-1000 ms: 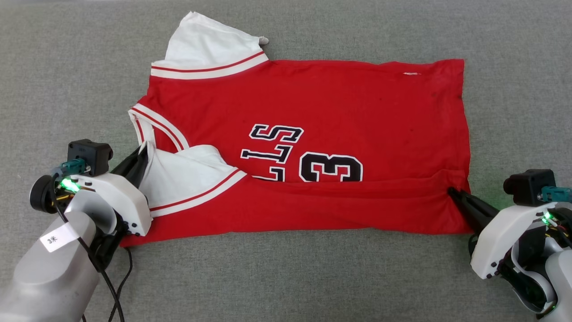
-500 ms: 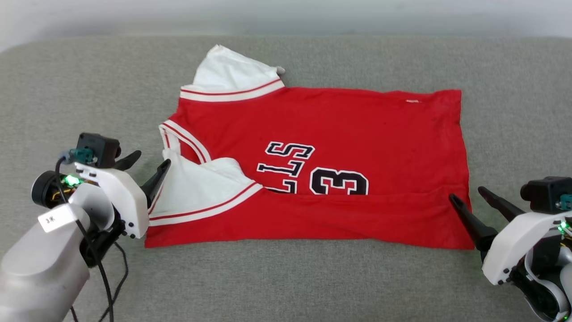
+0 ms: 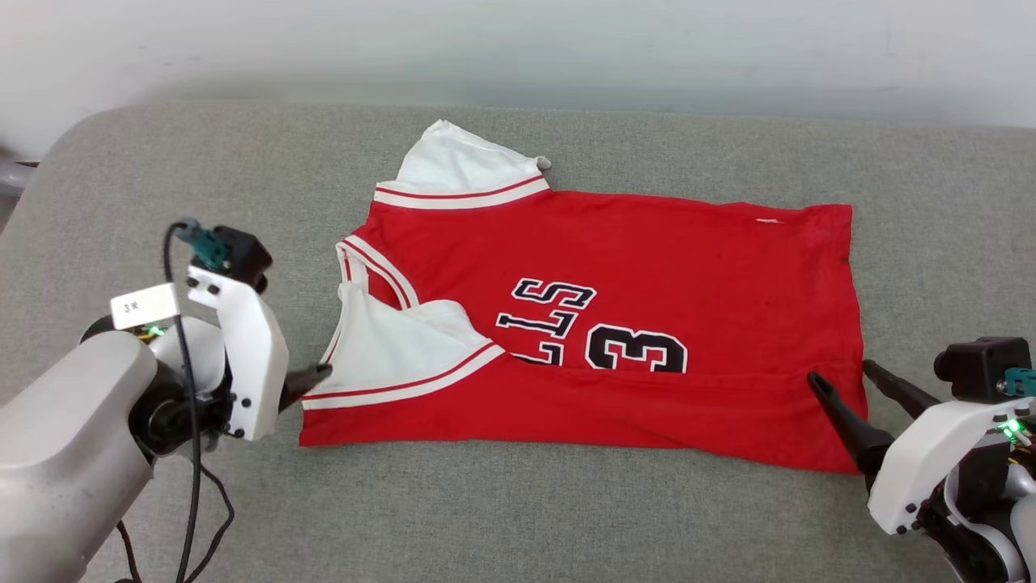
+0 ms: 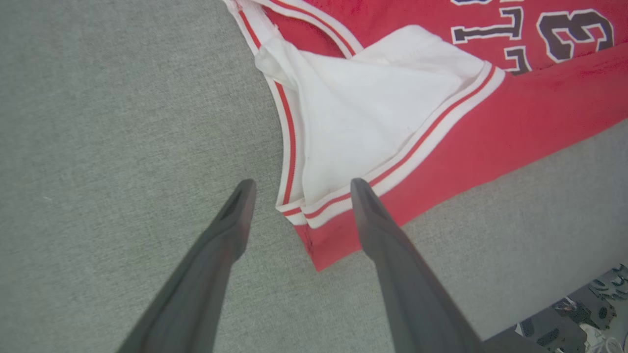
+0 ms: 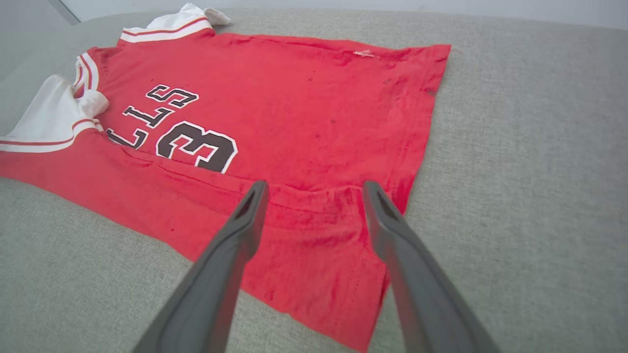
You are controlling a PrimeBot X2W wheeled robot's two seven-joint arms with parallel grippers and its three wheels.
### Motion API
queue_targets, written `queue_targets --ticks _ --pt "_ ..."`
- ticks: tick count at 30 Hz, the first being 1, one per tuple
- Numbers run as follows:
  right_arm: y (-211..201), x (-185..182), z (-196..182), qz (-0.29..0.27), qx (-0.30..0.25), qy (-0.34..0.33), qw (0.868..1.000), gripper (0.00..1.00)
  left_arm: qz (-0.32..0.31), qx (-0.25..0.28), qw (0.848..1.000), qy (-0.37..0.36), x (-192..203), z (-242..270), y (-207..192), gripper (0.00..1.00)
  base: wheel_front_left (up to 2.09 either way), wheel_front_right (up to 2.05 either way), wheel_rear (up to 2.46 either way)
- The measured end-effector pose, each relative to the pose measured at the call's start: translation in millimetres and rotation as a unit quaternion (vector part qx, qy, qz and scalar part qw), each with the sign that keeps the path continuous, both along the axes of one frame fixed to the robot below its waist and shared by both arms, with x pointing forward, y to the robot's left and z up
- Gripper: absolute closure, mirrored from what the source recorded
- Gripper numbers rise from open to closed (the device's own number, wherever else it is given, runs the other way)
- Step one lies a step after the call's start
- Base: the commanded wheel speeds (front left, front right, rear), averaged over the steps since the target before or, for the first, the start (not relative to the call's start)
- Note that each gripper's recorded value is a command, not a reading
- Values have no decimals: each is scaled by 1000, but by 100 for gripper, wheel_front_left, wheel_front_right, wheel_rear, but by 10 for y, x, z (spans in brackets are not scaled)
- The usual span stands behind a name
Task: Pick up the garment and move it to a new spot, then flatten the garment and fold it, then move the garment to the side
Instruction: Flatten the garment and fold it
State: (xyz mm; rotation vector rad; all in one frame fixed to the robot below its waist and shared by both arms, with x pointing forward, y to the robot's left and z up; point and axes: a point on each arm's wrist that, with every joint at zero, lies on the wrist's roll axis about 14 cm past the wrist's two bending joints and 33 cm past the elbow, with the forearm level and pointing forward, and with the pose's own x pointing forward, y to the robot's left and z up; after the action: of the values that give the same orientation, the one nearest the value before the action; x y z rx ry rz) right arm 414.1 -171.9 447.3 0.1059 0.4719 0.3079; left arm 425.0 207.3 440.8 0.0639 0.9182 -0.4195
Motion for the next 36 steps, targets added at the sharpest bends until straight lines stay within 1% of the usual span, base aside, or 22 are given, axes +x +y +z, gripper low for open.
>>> queue_targets --ticks 3,10,13,17,21,22,23,24,31,34,36 --pt "12 -9 -17 1 0 5 1000 0 -6 11 999 40 -81 -96 1 0 0 0 0" --pt "-28 -30 -86 -5 0 18 1000 0 2 25 995 94 -147 -397 47 0 0 0 0" --pt "-69 -11 -88 -11 -2 18 1000 0 12 22 993 116 -207 -563 53 0 0 0 0" --pt "-98 -27 -121 -15 -4 22 1000 0 16 19 991 134 -251 -700 33 0 0 0 0" --pt "-119 -6 -99 -17 -5 20 1000 0 8 22 990 140 -279 -754 3 0 0 0 0" --pt "-120 1 -87 -17 -5 19 1000 0 5 24 990 140 -290 -757 -10 30 0 0 0" --pt "-120 7 -74 -17 -6 17 1000 0 2 26 990 136 -288 -752 -12 97 0 0 0" --pt "-119 11 -60 -16 -7 15 1000 0 0 25 991 134 -293 -747 -22 100 0 0 0" --pt "-234 123 261 -5 -44 -16 999 0 -10 15 995 100 -309 -628 -100 100 0 0 0" --pt "-329 164 404 -1 -71 -15 997 0 -15 11 997 75 -276 -515 -120 100 0 0 0" --pt "-387 167 445 5 -93 3 996 0 -18 12 998 57 -254 -436 -102 100 0 0 0"
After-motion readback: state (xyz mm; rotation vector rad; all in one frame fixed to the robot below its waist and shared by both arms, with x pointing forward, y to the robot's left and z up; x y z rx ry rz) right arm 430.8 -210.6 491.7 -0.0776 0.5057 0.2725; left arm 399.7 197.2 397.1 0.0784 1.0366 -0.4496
